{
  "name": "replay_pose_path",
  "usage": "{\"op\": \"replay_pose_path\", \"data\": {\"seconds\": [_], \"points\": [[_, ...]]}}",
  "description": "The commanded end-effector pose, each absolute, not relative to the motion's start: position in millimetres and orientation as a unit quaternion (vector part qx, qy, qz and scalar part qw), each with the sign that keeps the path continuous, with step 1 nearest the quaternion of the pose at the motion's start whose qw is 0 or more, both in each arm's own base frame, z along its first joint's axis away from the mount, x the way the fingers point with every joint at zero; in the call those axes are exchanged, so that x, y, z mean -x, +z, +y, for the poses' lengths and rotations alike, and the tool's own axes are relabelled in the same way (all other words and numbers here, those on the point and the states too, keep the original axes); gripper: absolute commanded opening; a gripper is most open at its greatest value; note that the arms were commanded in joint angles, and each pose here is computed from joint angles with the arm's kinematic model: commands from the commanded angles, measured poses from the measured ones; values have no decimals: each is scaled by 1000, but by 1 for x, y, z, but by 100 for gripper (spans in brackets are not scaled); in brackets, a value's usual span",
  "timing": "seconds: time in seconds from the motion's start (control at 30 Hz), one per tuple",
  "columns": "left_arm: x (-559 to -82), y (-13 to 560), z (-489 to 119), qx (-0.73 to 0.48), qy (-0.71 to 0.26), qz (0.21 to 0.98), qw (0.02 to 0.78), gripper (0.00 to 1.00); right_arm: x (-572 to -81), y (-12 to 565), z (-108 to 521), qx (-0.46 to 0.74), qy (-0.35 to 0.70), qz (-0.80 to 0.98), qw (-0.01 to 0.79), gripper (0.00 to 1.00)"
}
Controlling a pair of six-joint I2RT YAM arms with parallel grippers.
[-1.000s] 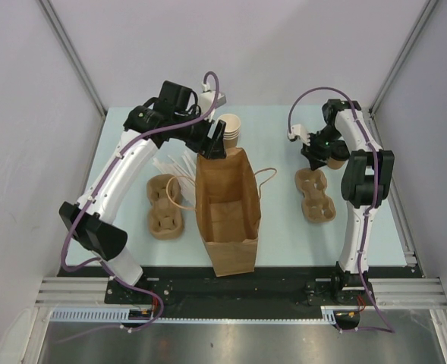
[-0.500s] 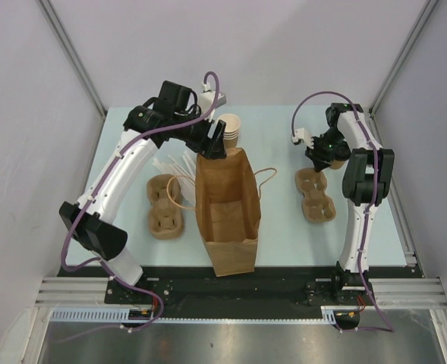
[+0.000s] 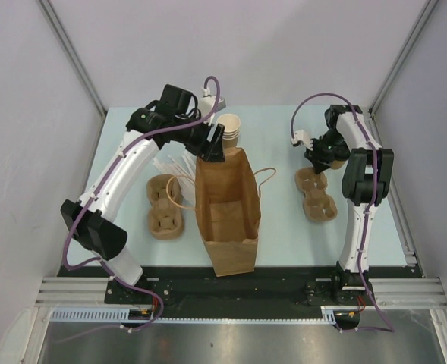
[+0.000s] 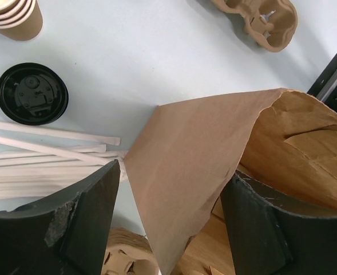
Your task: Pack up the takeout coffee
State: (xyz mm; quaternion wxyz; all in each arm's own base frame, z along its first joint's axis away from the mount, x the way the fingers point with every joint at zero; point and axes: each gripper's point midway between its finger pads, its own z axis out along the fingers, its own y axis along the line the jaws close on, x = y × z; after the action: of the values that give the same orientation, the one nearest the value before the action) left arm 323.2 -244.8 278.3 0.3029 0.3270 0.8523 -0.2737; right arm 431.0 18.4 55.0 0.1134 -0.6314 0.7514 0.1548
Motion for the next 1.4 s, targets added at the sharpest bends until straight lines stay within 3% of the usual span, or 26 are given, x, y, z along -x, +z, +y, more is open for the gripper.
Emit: {"op": "replay_pose_path", "data": {"seconds": [0.0, 0.1, 0.17, 0.23, 0.67, 0.9, 0.93, 1.07, 1.37], "points": [[-320, 292, -246, -341, -286, 835, 323, 73, -401, 59, 21, 626, 195, 752, 69, 36], [-320, 290, -244, -341, -283, 837, 322, 73, -402, 60, 21, 625, 194, 752, 73, 26], [-320, 289, -243, -339, -282, 838, 321, 72, -402, 65, 22, 622, 196, 754, 78, 8], [-319, 289, -242, -337, -282, 839, 322, 70, -403, 74, 24, 612, 197, 761, 89, 0], [-332, 290, -236, -319, -260, 841, 350, 66, -399, 258, 26, 460, 169, 817, 305, 0], [-331, 291, -236, -310, -265, 839, 361, 61, -382, 412, 30, 345, 161, 780, 497, 0], [-331, 291, -236, -310, -264, 838, 362, 61, -379, 452, 33, 345, 145, 743, 554, 0], [-329, 291, -237, -309, -268, 837, 364, 61, -351, 527, 67, 338, 165, 667, 643, 0], [-333, 299, -237, -300, -265, 835, 378, 40, -285, 611, 157, 374, 241, 539, 715, 0]]}}
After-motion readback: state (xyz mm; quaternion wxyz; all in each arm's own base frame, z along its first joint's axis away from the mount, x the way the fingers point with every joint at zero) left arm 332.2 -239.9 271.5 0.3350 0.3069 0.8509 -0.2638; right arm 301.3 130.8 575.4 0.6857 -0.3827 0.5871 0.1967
